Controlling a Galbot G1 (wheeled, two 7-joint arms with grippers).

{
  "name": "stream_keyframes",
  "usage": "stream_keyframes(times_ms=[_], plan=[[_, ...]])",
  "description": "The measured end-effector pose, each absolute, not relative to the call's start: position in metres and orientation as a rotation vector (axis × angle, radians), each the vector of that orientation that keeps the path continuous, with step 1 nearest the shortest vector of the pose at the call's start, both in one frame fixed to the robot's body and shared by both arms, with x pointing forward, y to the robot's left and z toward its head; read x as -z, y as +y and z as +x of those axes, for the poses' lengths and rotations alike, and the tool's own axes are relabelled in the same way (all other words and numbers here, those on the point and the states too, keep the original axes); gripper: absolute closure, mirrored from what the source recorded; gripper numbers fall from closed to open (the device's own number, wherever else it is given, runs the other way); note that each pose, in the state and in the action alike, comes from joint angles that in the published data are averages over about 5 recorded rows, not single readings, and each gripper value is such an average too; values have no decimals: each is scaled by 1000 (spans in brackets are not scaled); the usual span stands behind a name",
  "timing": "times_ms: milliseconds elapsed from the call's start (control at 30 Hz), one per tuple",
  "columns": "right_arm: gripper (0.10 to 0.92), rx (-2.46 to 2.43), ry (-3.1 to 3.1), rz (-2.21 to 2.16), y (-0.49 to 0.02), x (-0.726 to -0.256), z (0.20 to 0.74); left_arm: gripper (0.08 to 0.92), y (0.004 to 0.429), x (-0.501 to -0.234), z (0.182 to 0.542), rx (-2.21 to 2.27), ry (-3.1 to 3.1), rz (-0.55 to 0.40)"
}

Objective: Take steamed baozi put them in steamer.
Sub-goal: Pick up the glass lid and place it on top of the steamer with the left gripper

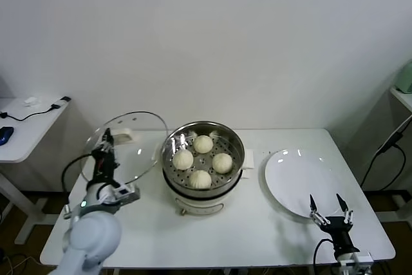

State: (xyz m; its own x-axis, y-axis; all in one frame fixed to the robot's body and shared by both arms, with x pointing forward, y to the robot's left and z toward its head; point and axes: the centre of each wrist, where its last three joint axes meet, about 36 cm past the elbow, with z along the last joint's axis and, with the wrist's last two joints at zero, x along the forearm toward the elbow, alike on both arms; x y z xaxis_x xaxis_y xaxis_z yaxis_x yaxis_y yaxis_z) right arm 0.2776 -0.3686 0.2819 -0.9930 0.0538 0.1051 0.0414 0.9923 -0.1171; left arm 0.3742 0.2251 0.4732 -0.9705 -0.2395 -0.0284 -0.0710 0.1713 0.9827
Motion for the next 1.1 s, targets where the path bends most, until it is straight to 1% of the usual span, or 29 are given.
stream_keyframes(times_ms=[333, 633, 867, 1100], plan=[[200, -177, -3026, -88, -366, -280, 276, 863, 135, -477, 383, 1928, -2335, 217], [200, -187, -3027, -104, -370, -276, 272, 863, 65, -472, 391, 1944, -2347, 169], [200, -195, -3028, -120, -374, -274, 269, 863, 30, -463, 396, 1965, -2317, 140], [200, -195, -3031, -126, -375, -271, 266, 863, 13, -450, 401, 1999, -2267, 132]])
